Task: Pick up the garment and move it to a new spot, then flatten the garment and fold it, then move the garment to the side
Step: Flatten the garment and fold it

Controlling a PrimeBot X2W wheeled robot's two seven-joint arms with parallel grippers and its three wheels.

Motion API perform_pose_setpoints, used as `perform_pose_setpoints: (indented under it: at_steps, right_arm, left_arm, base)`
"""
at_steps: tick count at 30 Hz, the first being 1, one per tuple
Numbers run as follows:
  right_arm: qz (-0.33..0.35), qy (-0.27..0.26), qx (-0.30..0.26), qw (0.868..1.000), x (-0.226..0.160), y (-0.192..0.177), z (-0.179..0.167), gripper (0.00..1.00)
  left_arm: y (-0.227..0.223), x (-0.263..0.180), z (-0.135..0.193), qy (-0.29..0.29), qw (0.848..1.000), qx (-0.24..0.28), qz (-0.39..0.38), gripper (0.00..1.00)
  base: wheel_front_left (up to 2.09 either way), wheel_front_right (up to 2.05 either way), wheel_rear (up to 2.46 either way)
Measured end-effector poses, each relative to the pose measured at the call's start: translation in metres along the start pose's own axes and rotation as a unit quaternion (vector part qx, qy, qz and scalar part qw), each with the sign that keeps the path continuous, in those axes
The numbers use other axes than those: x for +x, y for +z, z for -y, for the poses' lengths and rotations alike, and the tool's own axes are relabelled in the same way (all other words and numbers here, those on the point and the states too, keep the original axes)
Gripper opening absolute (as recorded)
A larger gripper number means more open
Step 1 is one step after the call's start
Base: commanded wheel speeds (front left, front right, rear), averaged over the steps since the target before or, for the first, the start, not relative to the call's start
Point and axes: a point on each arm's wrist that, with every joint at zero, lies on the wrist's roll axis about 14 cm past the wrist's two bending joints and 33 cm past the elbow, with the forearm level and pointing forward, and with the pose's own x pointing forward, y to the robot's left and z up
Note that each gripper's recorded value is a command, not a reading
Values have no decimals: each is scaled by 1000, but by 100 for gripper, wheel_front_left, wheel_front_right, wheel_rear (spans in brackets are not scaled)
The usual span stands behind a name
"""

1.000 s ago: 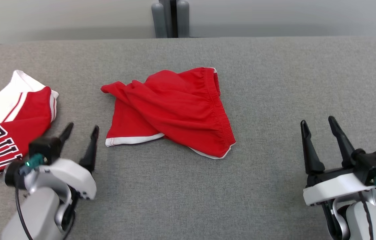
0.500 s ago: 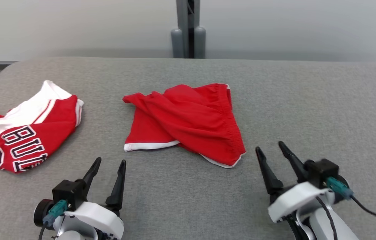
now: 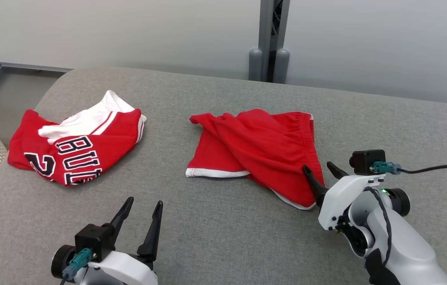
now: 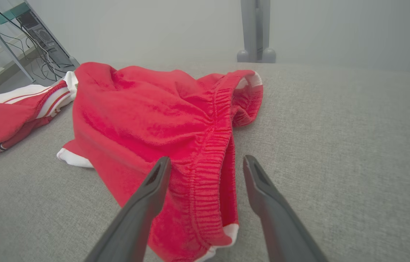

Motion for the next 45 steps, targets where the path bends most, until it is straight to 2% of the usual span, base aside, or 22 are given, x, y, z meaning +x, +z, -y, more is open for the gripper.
perform_pose_setpoints:
  at_steps: [6, 7, 8, 9, 10, 11, 12, 16, 22, 29, 45]
  right_arm:
    - [-56, 2, 17, 998, 8, -14, -4, 100]
    - [-56, 2, 23, 998, 9, -13, -4, 91]
    - [-57, 1, 29, 998, 11, -12, -4, 72]
    - [-57, 1, 33, 998, 12, -11, -4, 48]
    - [-58, 0, 39, 998, 13, -10, -3, 41]
    - [-57, -1, 47, 997, 15, -10, -3, 27]
    - [-58, -1, 51, 997, 15, -9, -2, 0]
    - [-42, -7, 69, 997, 19, -1, 1, 0]
    - [-5, -40, 91, 995, 22, 19, 27, 0]
    - [5, -69, 105, 992, 20, 25, 46, 0]
    - [7, -117, 96, 988, 12, 31, 87, 0]
  left_arm:
    - [2, -8, -8, 14, 1000, -1, 5, 100]
    - [2, -8, -8, 15, 1000, -1, 4, 100]
    - [1, -9, -9, 17, 1000, -1, 4, 100]
    - [1, -9, -10, 18, 1000, -1, 3, 100]
    - [1, -9, -10, 18, 1000, -1, 2, 100]
    - [0, -9, -11, 19, 1000, -1, 1, 100]
    - [-1, -9, -11, 20, 1000, -1, 0, 100]
    - [-3, -9, -11, 21, 1000, -2, -2, 100]
    - [-8, -7, -9, 17, 1000, -3, -10, 100]
    - [-13, -5, -5, 8, 1000, -5, -17, 100]
    - [-13, 0, -1, -2, 1000, -4, -14, 100]
  base:
    - [0, 0, 0]
    - [0, 0, 0]
    - [0, 0, 0]
    - [0, 0, 0]
    - [0, 0, 0]
    - [0, 0, 0]
    - [0, 0, 0]
    - [0, 0, 0]
    - [0, 0, 0]
    - [0, 0, 0]
    - [0, 0, 0]
